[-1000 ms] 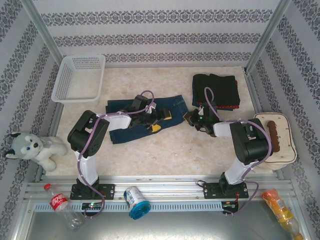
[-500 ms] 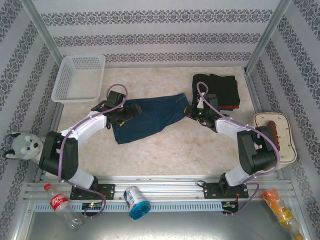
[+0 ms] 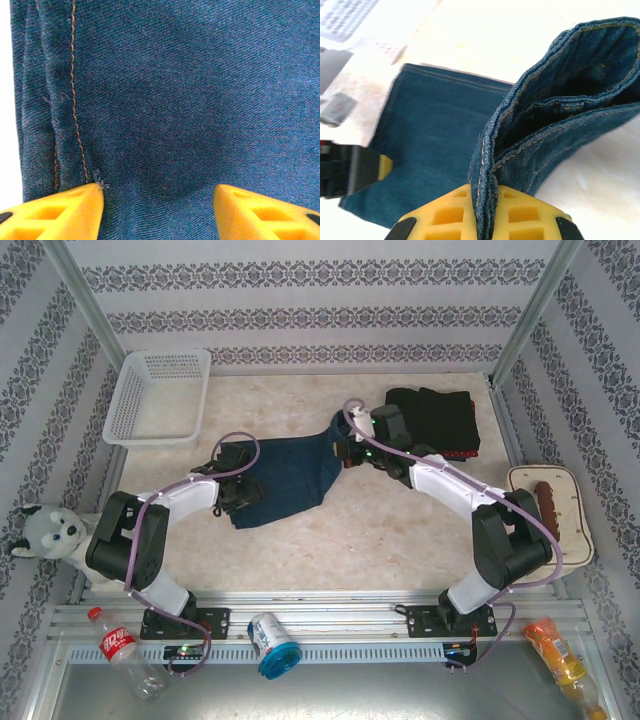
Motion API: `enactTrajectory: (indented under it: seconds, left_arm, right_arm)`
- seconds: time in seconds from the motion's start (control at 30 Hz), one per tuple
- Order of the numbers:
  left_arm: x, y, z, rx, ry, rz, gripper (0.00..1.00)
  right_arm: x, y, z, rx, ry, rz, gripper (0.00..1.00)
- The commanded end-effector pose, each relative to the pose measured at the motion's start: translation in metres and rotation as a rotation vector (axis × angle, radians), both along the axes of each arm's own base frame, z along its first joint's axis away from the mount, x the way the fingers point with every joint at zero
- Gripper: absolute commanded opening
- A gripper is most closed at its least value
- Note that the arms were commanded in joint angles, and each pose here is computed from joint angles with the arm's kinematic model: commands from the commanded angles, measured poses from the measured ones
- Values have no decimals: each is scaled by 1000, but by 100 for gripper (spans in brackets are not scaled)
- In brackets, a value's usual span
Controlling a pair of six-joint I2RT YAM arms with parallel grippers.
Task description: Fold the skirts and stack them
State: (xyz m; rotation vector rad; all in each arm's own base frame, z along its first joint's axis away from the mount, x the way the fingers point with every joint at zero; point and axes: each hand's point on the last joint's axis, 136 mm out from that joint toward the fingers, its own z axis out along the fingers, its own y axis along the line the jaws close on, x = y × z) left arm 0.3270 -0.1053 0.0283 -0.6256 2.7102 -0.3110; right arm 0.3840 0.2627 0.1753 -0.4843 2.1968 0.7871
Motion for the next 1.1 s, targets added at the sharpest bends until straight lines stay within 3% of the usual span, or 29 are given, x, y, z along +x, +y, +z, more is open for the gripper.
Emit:
enactTrajectory:
  seconds: [0.0,0.2,0.33,0.57,0.8,0.97,1.07]
  left_arm:
    - [-6,-8,-6,-59,18,6,60]
    - [-4,-10,-4,-85,-3,27,61]
    - [-5,-9,-1,-91,-12,33,61]
    - [-11,-2,10,-124,-21,52,64]
    - [-34,30,46,-108,-42,115,77]
    - [-46,55,63,-116,-110,201,76]
    - [-42,54,61,-191,-146,232,68]
  right_arm:
    - [-16,43,23,-15,-103,199,0]
    - [-60,108,24,-48,-111,456,0]
    - [-78,138,19,-43,-96,540,0]
    - [-72,153,-21,-66,-14,504,0]
    - [-74,151,-51,-153,29,466,0]
    - [-92,161,-65,-244,32,532,0]
    - [-98,170,-68,-286,15,554,0]
